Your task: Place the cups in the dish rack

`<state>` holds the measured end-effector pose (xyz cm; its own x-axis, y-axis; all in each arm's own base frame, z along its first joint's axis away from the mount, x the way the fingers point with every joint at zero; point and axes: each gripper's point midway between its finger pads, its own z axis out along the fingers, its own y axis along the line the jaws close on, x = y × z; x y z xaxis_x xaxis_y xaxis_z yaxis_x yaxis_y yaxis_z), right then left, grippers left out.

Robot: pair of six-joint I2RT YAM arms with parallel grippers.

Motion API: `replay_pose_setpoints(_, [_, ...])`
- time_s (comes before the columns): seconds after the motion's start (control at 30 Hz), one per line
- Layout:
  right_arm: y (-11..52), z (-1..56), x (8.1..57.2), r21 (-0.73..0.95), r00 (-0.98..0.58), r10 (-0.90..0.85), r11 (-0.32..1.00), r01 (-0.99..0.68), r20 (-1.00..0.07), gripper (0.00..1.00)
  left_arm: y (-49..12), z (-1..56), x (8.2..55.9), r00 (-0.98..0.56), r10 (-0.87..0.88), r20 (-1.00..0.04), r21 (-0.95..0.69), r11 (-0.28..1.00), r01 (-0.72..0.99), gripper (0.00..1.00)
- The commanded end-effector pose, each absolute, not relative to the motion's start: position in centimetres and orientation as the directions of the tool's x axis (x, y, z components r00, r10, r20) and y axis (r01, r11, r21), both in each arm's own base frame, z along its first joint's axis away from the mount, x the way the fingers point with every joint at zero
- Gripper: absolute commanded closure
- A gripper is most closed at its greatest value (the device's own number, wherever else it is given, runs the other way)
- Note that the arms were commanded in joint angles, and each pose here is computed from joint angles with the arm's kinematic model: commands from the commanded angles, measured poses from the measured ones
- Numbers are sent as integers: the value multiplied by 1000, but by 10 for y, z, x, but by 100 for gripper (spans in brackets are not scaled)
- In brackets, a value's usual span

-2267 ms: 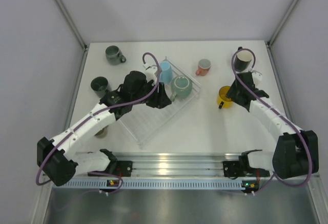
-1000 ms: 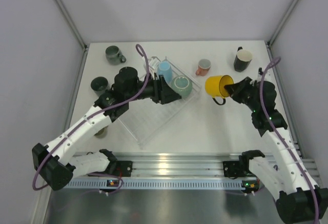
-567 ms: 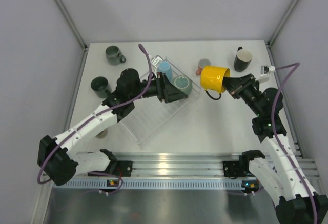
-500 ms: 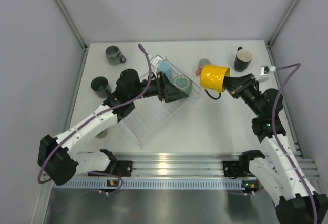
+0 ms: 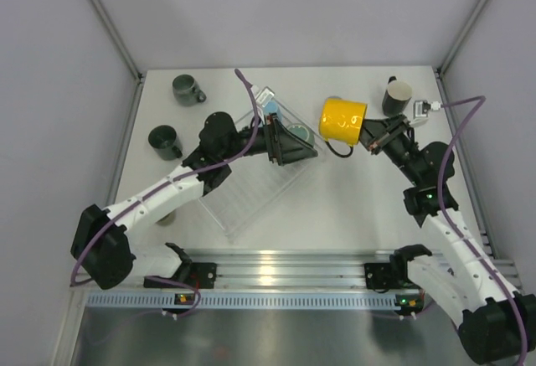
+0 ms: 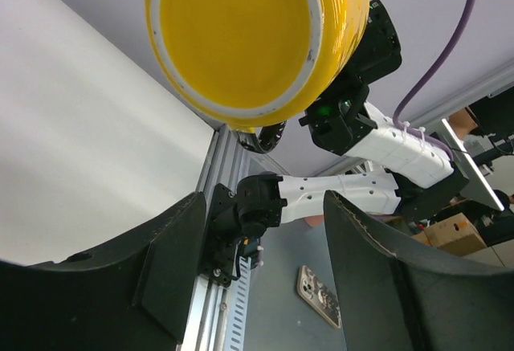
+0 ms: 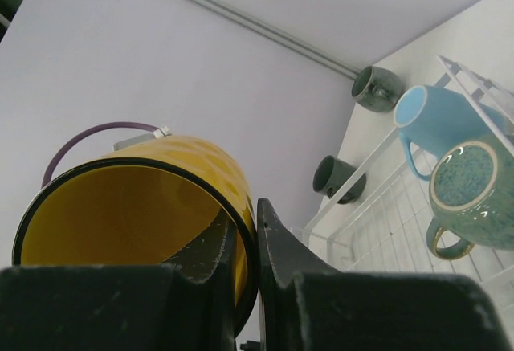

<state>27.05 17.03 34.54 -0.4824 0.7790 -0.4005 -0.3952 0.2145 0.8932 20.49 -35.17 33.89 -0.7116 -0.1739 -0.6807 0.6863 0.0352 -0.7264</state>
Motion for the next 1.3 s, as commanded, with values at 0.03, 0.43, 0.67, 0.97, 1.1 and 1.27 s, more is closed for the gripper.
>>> replay_pose_setpoints(0.03, [178,399,253,825,-446,800,106,-555,-402,100,-358,370,199,-636,-225,-738,-643,-49,764,34])
replay_pose_setpoints(0.43, [197,395,247,821,-509,782,7,-571,-360,100,-389,375,188,-626,-225,-747,-614,-130,779,34])
replay_pose_setpoints(0.67, [204,387,244,829,-538,768,-17,-559,-347,100,-388,387,183,-633,-305,-712,-595,-218,774,40])
replay_pose_setpoints(0.97, [207,370,243,842,-561,750,-11,-540,-350,100,-403,375,190,-708,-259,-657,-653,-274,707,91])
replay_pose_setpoints(1.1, [207,361,242,850,-567,744,3,-526,-354,97,-403,373,192,-709,-266,-653,-659,-263,705,100])
replay_pose_setpoints(1.27, [205,354,239,849,-557,739,39,-526,-379,74,-400,373,192,-685,-270,-676,-647,-225,728,100])
